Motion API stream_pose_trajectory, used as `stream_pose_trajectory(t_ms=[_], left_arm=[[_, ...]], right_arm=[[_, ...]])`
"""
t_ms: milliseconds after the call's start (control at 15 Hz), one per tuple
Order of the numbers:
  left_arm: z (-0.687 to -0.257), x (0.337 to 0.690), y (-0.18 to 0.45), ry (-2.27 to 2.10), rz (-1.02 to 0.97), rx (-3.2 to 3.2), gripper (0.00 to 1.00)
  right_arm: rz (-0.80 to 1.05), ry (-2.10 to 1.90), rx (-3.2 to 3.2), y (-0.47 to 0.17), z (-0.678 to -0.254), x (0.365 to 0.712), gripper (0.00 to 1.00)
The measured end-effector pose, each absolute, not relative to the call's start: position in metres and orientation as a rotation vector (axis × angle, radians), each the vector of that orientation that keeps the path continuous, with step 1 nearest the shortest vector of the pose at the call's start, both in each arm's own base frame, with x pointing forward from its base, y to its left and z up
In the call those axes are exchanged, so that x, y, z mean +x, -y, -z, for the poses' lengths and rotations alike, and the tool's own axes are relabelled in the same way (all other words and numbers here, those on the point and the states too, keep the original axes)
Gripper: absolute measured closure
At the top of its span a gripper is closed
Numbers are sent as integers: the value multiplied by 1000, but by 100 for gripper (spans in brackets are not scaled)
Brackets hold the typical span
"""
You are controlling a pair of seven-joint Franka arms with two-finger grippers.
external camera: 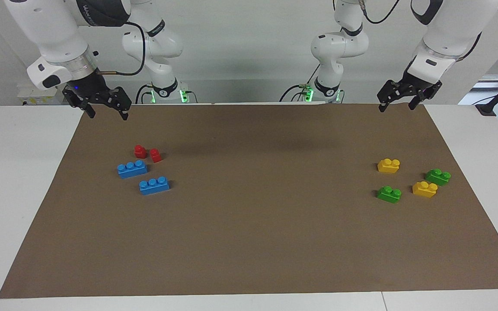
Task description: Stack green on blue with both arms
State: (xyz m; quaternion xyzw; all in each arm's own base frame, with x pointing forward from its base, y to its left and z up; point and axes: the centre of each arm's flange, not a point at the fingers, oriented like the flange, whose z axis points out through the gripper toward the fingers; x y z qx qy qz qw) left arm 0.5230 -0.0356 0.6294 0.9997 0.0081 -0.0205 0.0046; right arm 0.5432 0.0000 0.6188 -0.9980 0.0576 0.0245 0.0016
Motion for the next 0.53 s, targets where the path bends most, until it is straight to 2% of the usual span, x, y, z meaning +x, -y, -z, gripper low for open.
stream_pose_trajectory(t_ms=[533], left_arm=[[-619, 525, 16, -197, 48, 3125, 0]], right_arm=[[-77, -181, -3132, 0, -619, 543, 0]])
